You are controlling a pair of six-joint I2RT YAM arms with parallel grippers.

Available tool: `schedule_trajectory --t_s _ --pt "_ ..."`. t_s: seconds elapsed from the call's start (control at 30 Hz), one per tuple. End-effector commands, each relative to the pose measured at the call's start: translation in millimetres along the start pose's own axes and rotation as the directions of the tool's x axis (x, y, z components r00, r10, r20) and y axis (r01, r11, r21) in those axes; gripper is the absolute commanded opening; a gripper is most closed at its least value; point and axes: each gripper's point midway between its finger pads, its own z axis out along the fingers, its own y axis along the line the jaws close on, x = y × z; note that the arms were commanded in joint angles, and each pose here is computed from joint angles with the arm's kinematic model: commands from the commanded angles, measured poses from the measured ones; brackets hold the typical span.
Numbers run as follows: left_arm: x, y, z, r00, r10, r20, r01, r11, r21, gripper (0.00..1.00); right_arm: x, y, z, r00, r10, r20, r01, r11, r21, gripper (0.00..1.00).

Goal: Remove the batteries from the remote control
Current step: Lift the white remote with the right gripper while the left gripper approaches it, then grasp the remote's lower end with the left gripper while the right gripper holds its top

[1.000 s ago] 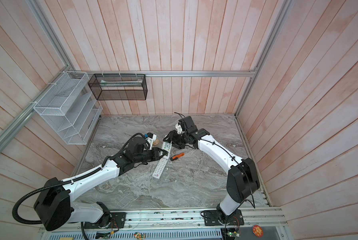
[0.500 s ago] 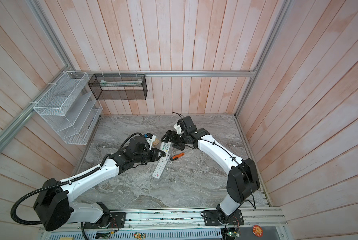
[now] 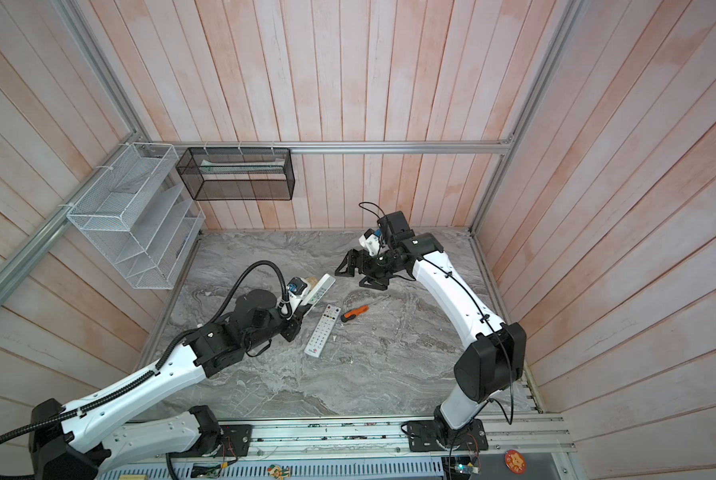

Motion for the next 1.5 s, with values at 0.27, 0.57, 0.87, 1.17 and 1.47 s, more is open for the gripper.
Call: schedule_trajectory --t_s 0.27,0.57,0.87,1.17,1.47 --pt "-8 39 -22 0.897 0.436 -0.067 -0.432 0.836 -0.340 0.00 42 45 6 0.981 0.096 -0.171 -0.131 0.970 -0.206 0.87" --pt "-18 24 -18 0.885 0.464 -0.038 -0.449 0.829 -0.333 0.00 36 47 28 0.975 0.115 -0.192 -0.158 0.961 -0.228 0.83" --pt "-21 20 -18 0.880 0.475 -0.023 -0.454 0.823 -0.342 0.00 22 52 36 0.975 0.112 -0.191 -0.156 0.960 -0.234 0.72" --pt "-21 19 -15 0.870 0.492 -0.025 -0.469 0.812 -0.348 0.00 29 54 41 0.969 0.120 -0.217 -0.172 0.954 -0.244 0.48" --pt "-22 19 -14 0.879 0.477 -0.022 -0.453 0.818 -0.355 0.00 34 59 40 0.967 0.130 -0.219 -0.190 0.940 -0.282 0.29"
